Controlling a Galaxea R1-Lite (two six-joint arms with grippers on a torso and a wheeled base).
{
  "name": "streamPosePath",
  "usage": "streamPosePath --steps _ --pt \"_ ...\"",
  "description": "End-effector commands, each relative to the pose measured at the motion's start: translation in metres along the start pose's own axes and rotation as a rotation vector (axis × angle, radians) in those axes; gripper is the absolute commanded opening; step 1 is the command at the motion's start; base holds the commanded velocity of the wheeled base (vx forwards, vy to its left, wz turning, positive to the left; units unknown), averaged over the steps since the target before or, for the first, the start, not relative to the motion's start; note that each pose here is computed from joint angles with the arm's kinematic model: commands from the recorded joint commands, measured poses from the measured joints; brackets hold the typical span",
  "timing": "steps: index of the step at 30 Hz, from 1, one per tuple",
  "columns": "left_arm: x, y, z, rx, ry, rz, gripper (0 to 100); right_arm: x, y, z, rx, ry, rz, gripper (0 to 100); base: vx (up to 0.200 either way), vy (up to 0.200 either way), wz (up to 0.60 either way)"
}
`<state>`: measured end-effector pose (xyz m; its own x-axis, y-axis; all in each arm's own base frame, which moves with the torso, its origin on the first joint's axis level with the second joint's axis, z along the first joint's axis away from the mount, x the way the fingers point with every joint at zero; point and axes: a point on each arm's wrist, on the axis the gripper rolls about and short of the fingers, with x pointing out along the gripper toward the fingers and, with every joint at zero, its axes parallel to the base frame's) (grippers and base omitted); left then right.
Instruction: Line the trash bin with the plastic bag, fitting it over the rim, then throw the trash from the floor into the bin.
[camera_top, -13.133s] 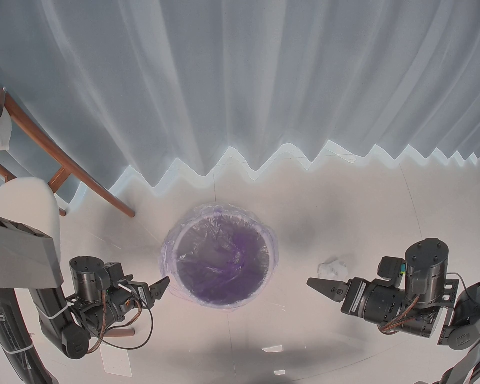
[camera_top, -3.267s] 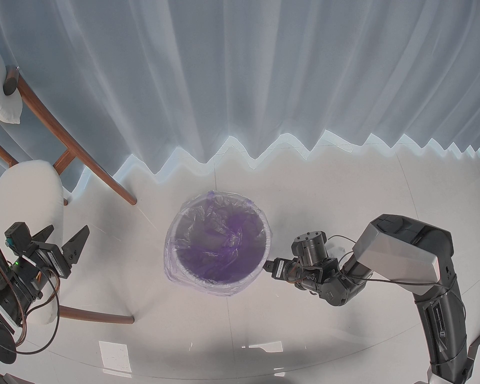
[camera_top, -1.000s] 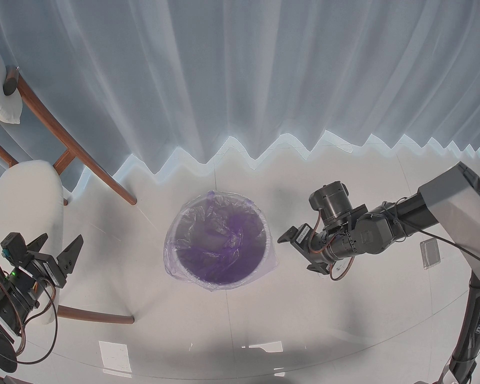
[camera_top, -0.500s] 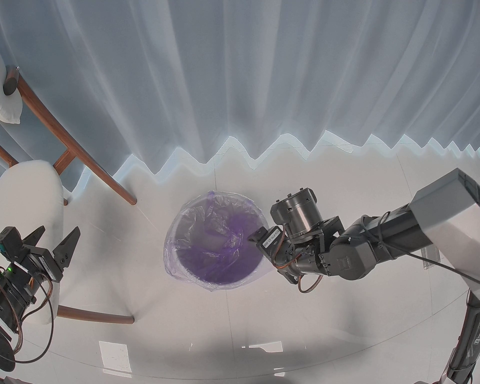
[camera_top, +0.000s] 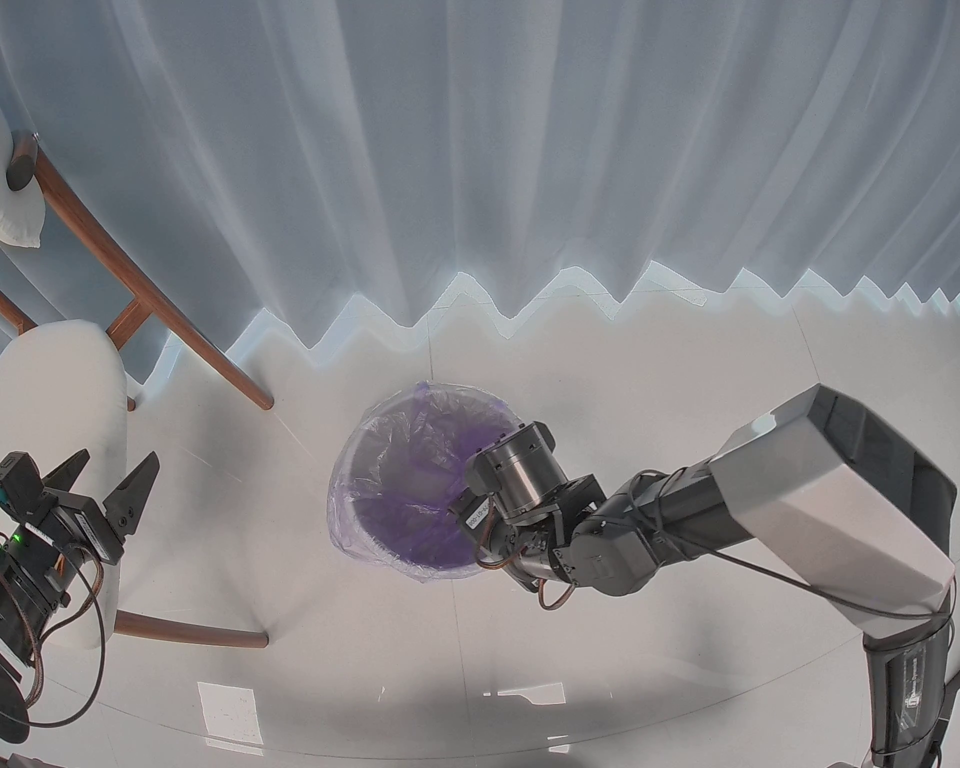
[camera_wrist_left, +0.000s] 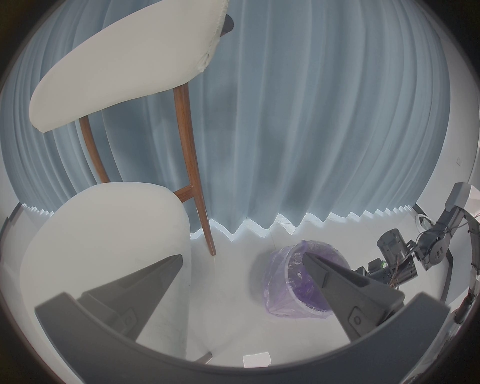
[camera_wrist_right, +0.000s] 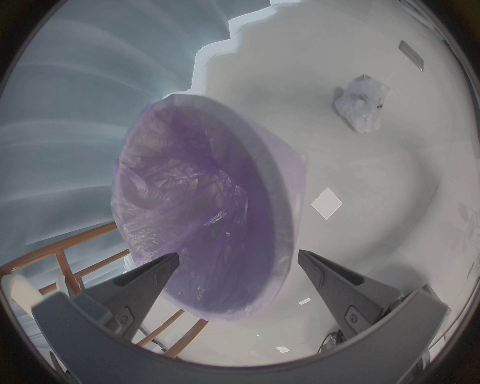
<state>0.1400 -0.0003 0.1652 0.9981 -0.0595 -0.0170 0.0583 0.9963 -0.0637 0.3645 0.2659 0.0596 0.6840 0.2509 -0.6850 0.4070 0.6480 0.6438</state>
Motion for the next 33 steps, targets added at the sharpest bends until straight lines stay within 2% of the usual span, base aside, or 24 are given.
streamPosePath --steps 1,18,19,33 --pt "0.001 0.001 0.001 -0.002 -0.005 0.006 100 0.021 -0.005 -0.012 -0.014 0.005 -0.025 100 0.0 0.0 0.0" --pt "0.001 0.002 0.001 -0.002 -0.003 0.018 100 0.058 -0.015 -0.01 -0.005 -0.015 -0.055 100 0.0 0.0 0.0" --pt "0.001 0.002 0.001 -0.002 -0.001 0.018 100 0.059 -0.015 -0.01 -0.003 -0.015 -0.055 0 0.0 0.0 0.0" --pt "0.002 0.003 0.0 -0.003 0.008 0.019 100 0.061 -0.017 -0.011 -0.016 -0.013 -0.063 0 0.0 0.0 0.0"
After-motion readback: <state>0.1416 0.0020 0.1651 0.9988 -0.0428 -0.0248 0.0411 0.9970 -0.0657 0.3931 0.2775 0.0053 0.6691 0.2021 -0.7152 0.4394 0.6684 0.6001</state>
